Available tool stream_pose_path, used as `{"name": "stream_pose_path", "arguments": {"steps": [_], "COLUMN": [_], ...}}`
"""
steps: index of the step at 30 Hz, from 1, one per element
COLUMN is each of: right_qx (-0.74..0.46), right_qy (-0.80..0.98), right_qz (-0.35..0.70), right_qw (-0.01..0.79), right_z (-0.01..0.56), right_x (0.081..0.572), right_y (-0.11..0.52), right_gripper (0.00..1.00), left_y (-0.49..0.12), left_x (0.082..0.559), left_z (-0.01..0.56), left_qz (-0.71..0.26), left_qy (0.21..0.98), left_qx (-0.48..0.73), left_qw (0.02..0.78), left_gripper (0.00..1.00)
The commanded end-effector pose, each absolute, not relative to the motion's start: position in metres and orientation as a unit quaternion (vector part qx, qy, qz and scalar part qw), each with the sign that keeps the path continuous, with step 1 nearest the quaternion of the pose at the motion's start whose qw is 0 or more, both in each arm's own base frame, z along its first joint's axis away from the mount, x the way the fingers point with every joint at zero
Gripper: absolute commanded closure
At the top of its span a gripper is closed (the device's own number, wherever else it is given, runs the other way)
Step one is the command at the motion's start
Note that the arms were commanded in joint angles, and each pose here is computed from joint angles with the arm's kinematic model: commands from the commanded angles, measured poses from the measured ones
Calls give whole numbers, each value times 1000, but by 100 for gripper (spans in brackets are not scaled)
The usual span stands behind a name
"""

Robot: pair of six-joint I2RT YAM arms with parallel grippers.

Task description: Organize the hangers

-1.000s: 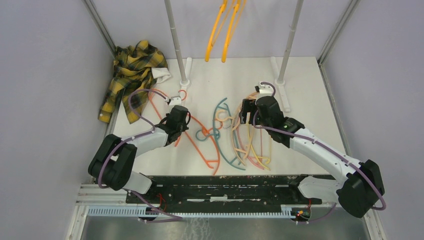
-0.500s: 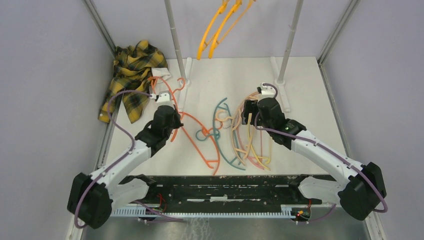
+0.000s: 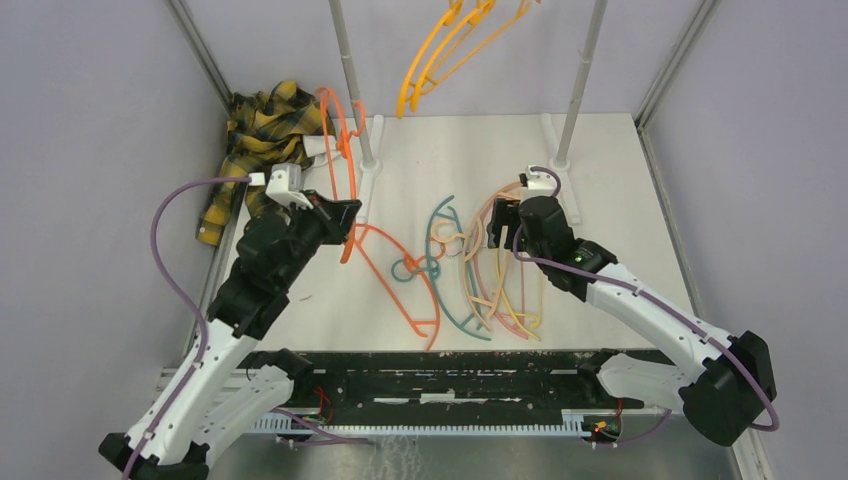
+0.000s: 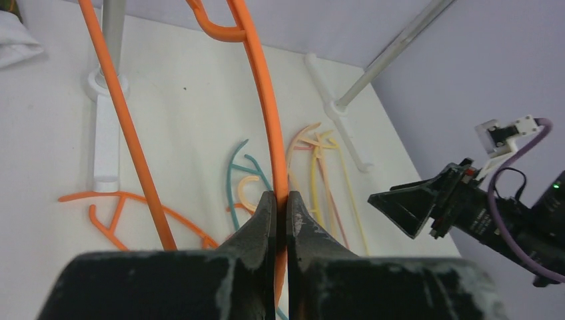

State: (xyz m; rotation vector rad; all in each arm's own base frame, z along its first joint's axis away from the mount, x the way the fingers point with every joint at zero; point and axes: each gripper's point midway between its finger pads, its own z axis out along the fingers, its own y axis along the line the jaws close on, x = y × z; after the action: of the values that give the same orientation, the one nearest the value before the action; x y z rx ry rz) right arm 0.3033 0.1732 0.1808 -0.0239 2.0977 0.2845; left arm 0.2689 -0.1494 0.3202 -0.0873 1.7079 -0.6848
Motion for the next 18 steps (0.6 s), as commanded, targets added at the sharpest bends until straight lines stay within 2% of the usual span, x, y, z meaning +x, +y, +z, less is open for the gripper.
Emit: {"name": "stream_pose_path", "arguments": {"steps": [1,6,11,18], "right_qx": [-3,-2,6,15], "right_qy": [844,843,837,829], "right_qz": [123,121,116,123], "right_qw": [523,524,534,546], "right_z": [214,217,227,239], "right_x": [308,303,300,294], "right_y": [172,167,159,154], "right_gripper": [16,16,16,16], "left_y": [-148,-160,-181,-196], "left_x": [237,199,160,175], "left_z": [343,348,390,407], "left_qz": [-347,-410,-505,-519], "left_qy": [726,719,674,660], "left_qx": [-45,-8,52,72], "left_qw": [592,561,536,538], "left_gripper": [97,97,97,97]}}
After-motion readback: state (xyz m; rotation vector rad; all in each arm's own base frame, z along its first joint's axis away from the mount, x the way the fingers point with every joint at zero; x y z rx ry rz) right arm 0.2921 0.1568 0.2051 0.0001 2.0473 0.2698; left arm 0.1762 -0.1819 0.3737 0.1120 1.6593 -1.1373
